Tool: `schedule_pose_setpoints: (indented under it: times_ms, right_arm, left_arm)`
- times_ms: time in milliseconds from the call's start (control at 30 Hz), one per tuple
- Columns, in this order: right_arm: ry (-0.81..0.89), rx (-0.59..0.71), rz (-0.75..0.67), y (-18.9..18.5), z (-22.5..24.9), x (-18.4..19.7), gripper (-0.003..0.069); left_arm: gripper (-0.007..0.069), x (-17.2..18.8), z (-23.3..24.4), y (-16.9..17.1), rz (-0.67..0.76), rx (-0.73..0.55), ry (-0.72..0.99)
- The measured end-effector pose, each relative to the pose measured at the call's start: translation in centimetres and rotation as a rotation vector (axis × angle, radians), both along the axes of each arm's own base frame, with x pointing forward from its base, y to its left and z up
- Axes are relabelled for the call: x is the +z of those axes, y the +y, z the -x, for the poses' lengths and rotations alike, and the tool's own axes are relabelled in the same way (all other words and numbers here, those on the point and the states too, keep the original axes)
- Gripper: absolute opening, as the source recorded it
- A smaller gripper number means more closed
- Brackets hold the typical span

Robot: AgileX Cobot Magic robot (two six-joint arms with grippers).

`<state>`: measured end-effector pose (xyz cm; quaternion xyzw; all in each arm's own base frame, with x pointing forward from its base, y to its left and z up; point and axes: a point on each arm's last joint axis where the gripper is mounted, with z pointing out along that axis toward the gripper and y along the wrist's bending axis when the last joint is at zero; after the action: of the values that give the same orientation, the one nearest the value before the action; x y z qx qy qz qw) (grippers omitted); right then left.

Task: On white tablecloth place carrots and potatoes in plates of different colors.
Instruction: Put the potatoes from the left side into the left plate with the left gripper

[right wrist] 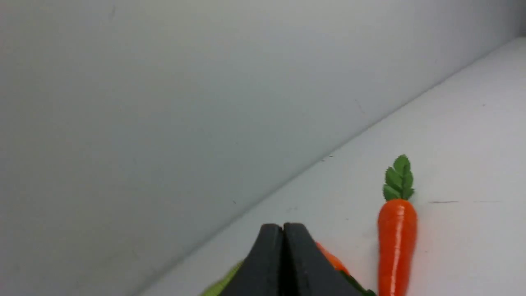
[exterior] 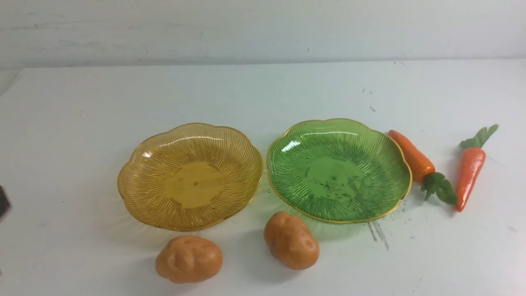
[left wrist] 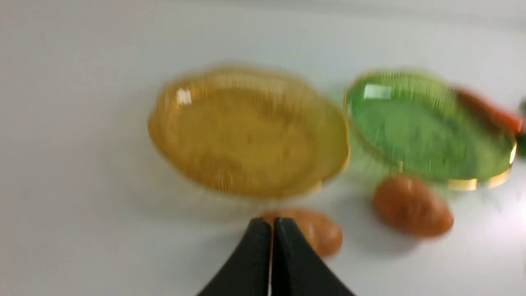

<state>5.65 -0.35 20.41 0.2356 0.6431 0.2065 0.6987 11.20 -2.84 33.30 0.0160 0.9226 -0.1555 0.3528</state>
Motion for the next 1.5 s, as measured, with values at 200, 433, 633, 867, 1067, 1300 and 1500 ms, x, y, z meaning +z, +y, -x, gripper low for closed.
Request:
schedule_pose_setpoints:
  times_ms: [200, 433, 633, 867, 1067, 1300, 1500]
  right_arm:
    - [-0.087, -0.015, -0.254, -0.4, 0.1, 0.6, -0.0015]
    - [-0.114, -0.024, -0.295, -0.5, 0.1, 0.8, -0.0015]
    - [-0.034, 0.156, -0.118, 1.1, 1.0, 5.2, -0.0015]
    - [0.294, 0.445, 0.157, 3.4, -0.2, 11.2, -0.0015]
    - [0.631, 0.693, 0.379, 4.7, -2.8, 13.4, -0.0015]
    - [0.756, 0.795, 0.423, 5.2, -5.0, 12.8, -0.0015]
    - [0.735, 0.805, 0.419, 5.4, -5.0, 13.0, -0.0015]
  left_arm:
    - [-0.0003, -2.8, -4.5, -0.2, -0.083, -0.127, 0.214]
    - [-0.0003, -4.3, -5.8, -1.9, -0.097, -0.271, 0.286]
    - [-0.0003, -4.5, -5.9, -4.1, -0.138, -0.402, 0.265]
    - [-0.0003, -3.8, -7.7, -5.9, -0.192, -0.479, 0.205]
    - [0.0011, -3.7, -10.5, -6.8, -0.291, -0.631, 0.138]
    - [0.0226, -6.6, -12.9, -7.7, -0.438, -0.925, 0.102]
    - [0.0629, -10.6, -15.4, -8.3, -0.482, -0.99, 0.165]
